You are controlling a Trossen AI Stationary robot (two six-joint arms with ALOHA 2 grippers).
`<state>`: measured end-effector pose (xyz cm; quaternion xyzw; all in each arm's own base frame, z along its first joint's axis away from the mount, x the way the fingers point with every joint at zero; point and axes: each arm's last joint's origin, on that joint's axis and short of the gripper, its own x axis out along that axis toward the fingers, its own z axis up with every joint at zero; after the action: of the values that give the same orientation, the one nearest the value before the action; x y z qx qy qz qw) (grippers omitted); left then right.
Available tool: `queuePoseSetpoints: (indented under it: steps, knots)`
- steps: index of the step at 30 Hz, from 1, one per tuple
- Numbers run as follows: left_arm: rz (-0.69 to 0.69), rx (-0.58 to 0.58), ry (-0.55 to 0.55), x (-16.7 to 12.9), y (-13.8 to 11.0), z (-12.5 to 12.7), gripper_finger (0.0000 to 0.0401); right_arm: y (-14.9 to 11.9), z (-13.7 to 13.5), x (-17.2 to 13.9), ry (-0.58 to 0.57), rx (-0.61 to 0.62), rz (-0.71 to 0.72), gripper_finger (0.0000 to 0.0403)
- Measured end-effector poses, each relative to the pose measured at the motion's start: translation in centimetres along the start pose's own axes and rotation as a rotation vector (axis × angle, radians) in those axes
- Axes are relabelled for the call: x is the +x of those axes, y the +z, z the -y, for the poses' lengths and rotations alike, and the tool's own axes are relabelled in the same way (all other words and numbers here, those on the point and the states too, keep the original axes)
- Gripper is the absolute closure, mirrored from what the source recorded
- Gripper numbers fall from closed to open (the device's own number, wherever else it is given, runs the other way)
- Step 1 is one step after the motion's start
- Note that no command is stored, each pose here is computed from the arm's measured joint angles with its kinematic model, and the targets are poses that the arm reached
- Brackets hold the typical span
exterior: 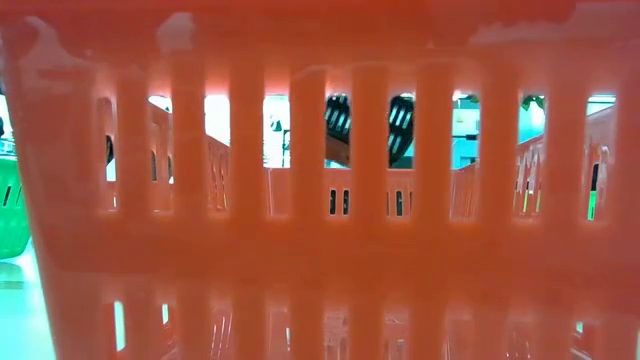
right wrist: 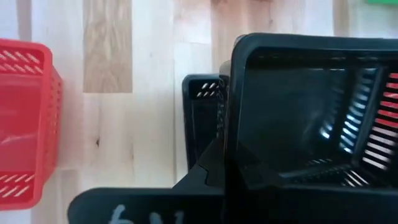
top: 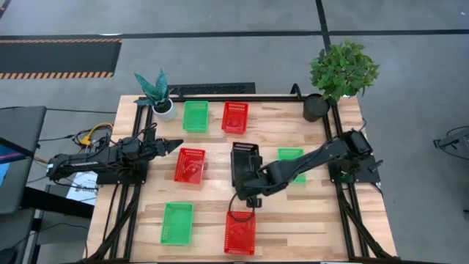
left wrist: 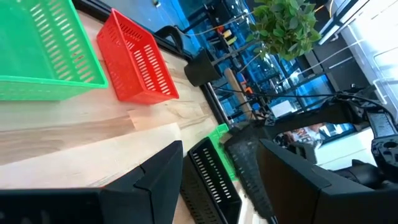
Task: Stack baskets by color
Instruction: Stack the top black basket on the black baskets
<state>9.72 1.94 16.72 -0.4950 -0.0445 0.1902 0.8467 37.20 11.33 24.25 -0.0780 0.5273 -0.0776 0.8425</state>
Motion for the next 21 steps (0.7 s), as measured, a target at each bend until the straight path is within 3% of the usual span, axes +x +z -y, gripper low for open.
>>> queuePoseSetpoints:
  steps: [21]
  knots:
    - [-0.002,-0.002,-0.002,0.00,0.00,0.01,0.0209,0.20,0.61,0.16,0.051,0.027,-0.010,0.0388]
